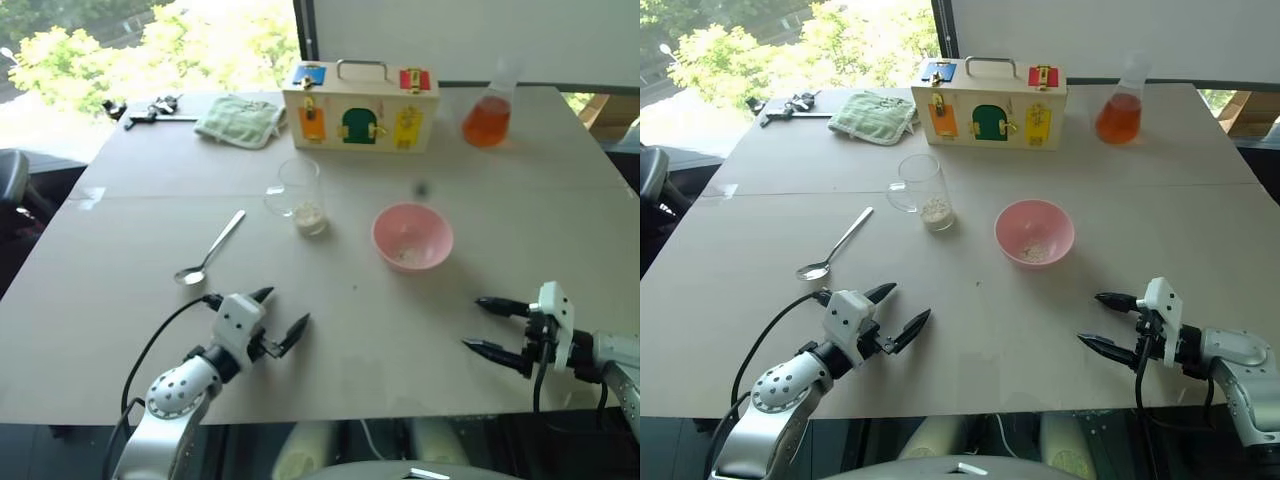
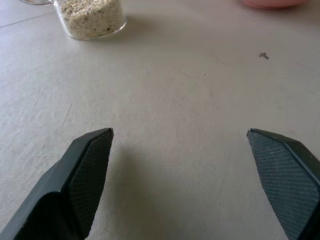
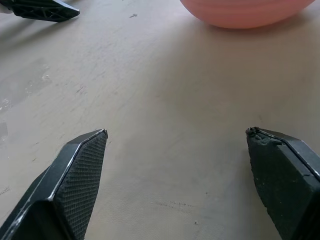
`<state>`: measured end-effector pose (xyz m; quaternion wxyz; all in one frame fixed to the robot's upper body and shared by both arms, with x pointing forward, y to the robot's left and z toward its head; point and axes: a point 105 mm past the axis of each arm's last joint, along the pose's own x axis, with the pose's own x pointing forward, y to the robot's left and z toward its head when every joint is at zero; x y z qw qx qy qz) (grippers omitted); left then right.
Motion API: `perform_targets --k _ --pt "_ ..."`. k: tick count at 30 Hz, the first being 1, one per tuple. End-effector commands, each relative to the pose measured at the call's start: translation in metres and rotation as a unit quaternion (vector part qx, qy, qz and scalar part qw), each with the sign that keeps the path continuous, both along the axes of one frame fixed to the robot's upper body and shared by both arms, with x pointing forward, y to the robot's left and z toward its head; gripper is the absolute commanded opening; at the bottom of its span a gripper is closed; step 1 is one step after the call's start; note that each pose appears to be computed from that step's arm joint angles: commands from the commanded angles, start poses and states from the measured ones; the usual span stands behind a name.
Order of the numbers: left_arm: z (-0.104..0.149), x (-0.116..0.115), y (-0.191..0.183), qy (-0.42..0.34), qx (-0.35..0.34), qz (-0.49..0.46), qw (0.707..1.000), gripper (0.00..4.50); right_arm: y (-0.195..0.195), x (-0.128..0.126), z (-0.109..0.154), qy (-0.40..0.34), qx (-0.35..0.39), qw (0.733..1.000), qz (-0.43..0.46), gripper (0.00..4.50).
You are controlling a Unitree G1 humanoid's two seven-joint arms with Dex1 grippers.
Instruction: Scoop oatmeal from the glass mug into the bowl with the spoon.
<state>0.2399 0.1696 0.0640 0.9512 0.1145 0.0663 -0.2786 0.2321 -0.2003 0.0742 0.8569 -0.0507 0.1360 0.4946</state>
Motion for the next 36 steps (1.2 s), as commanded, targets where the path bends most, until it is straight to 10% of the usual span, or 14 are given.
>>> perform_targets --k 1,27,36 --pt "0.012 0.002 0.001 -0.021 -0.006 -0.001 1.000 4.50 -0.002 0.001 0.010 -0.019 0.001 1.000 0.001 4.47" --pt "0.015 0.003 0.001 -0.021 -0.031 0.002 0.999 4.50 0.009 -0.004 0.015 -0.022 0.016 1.000 0.003 4.47" --pt "0.031 0.013 0.014 -0.018 -0.072 0.050 0.996 4.50 0.064 -0.011 0.058 -0.039 0.089 0.994 0.055 4.47"
